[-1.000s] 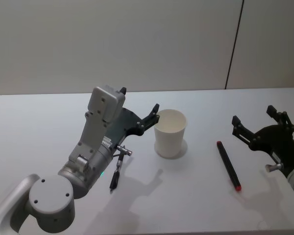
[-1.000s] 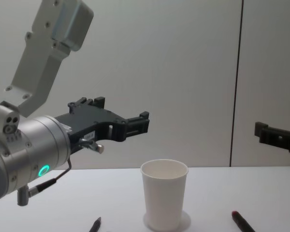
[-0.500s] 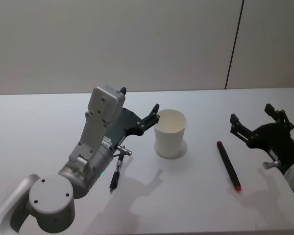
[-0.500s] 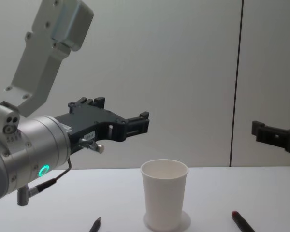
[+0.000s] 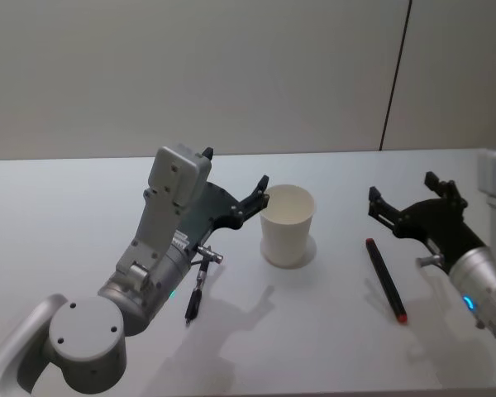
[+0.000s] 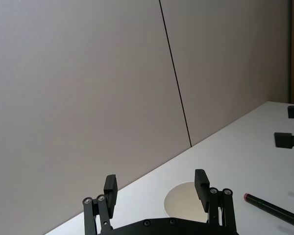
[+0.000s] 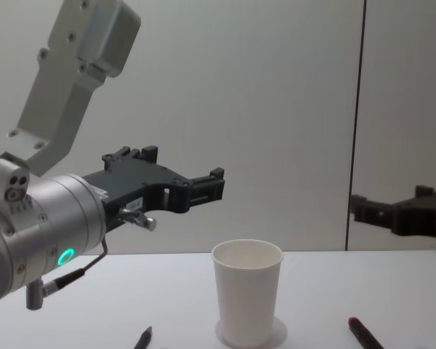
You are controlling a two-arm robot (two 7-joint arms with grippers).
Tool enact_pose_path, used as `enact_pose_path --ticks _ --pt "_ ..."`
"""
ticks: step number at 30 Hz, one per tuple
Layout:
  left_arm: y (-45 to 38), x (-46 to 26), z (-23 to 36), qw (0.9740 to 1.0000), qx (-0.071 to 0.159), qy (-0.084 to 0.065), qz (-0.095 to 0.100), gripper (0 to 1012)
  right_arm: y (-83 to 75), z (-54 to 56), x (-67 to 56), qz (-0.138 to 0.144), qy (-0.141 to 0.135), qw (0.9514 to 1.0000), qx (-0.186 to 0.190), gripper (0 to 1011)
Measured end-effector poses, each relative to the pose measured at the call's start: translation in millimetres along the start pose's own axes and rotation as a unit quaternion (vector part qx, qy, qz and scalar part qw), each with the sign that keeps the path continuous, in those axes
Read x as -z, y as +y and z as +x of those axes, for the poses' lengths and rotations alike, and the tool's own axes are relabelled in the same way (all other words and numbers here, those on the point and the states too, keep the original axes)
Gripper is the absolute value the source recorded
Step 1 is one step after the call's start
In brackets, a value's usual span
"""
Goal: Place the pen into the pen holder.
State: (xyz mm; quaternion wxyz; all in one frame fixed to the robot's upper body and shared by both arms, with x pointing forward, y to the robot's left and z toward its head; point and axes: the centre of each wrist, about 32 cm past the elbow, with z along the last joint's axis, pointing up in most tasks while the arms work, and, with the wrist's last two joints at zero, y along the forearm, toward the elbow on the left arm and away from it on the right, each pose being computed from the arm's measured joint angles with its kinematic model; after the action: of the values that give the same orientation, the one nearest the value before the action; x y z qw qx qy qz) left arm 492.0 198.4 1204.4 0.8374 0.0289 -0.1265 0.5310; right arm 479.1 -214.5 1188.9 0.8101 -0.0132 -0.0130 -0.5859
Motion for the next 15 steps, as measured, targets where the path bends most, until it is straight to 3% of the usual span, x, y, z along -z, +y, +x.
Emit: enact_pose_path --ticks 15 --pt "0.0 0.0 0.0 1.0000 0.000 0.000 0.000 1004 39.1 -19.2 -0.8 -0.086 0.008 0.9960 0.022 1001"
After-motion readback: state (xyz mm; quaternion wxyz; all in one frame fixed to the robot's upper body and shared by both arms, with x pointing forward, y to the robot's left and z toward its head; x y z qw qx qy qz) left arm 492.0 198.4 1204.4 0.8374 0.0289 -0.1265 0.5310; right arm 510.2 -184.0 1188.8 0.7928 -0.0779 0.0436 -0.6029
